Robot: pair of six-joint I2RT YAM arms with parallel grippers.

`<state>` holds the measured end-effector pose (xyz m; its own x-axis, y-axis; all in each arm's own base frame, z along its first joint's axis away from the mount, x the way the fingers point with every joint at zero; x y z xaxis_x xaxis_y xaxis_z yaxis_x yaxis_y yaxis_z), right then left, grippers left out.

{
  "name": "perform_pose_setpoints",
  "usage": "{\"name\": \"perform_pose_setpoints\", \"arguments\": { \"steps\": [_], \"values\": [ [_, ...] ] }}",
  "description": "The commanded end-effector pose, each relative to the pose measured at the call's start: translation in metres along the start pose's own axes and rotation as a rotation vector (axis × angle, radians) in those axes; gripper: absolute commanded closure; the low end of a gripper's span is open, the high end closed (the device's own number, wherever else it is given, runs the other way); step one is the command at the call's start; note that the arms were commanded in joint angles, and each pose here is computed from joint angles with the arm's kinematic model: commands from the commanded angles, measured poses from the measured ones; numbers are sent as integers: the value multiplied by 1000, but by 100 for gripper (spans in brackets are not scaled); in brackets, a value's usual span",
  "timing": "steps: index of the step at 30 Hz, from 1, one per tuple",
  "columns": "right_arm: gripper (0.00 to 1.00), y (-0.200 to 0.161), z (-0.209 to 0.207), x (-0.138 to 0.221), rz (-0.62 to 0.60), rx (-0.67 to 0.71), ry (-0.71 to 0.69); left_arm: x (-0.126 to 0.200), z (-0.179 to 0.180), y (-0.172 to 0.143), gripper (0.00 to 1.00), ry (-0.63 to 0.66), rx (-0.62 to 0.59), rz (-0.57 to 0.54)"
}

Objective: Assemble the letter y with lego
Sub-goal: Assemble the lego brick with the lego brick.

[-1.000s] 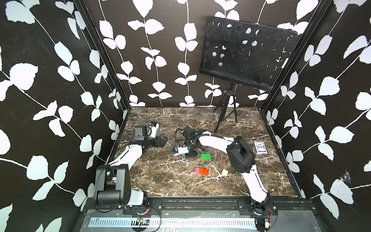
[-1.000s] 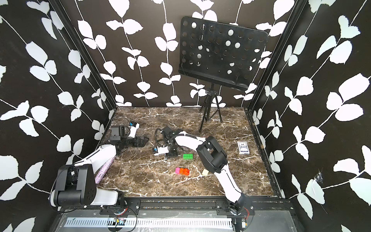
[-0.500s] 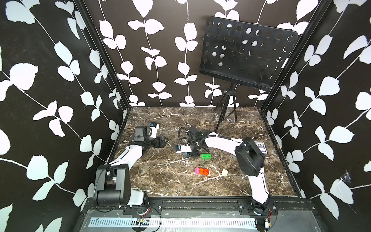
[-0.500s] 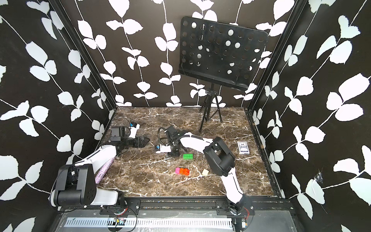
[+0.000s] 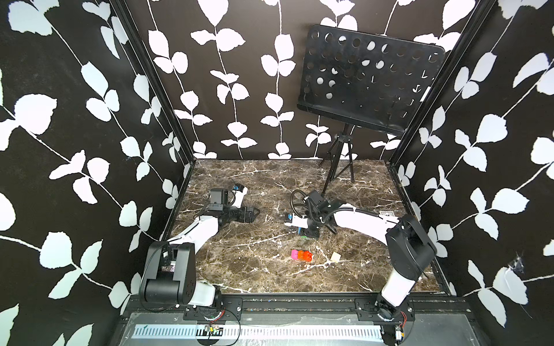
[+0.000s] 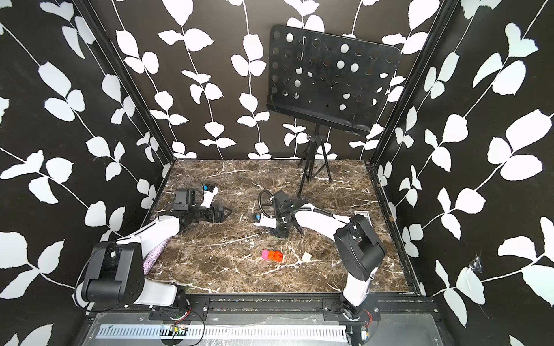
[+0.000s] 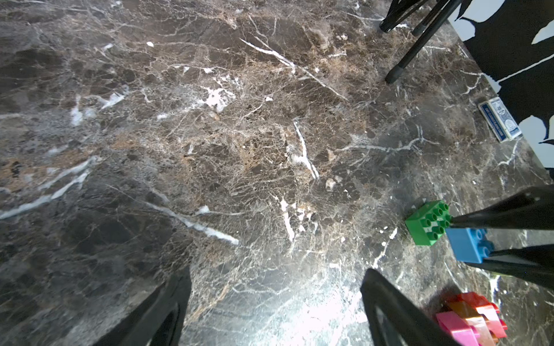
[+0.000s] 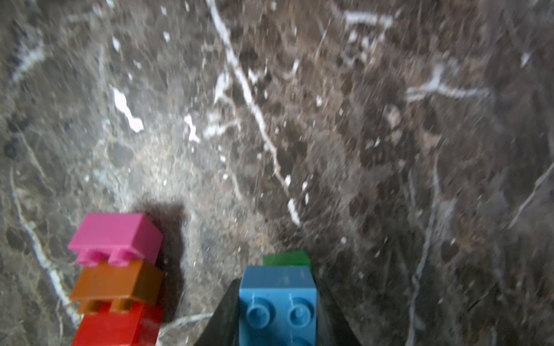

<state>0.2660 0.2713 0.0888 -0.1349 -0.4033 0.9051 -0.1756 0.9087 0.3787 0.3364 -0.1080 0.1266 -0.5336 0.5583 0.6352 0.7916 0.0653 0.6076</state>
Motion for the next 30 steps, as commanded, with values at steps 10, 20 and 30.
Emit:
{"name": "perform_pose_setpoints", "arguments": {
  "steps": [10, 20, 30],
  "values": [
    [72, 1, -15, -1, 9, -64, -53, 1, -2, 0, 9, 0, -23, -11],
    [72, 3, -21, -15, 17, -54, -19, 2, -1, 0, 9, 7, -27, -12],
    [72, -2, -11, -26, 35, -59, 53, 1, 0, 0, 9, 9, -28, -9]
  ]
}}
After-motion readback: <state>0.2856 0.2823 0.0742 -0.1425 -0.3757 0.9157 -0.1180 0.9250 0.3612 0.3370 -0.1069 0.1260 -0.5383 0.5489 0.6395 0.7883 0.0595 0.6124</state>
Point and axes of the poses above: each gripper's point midway between its finger pads, its own x axis back along the fingers, its own z axis along the line the jaws close on, y = z × x, the point moved 3 cm from there along x, back along the fingers, and after that the axes turned 12 degrees about x, right-handed, at the moved point
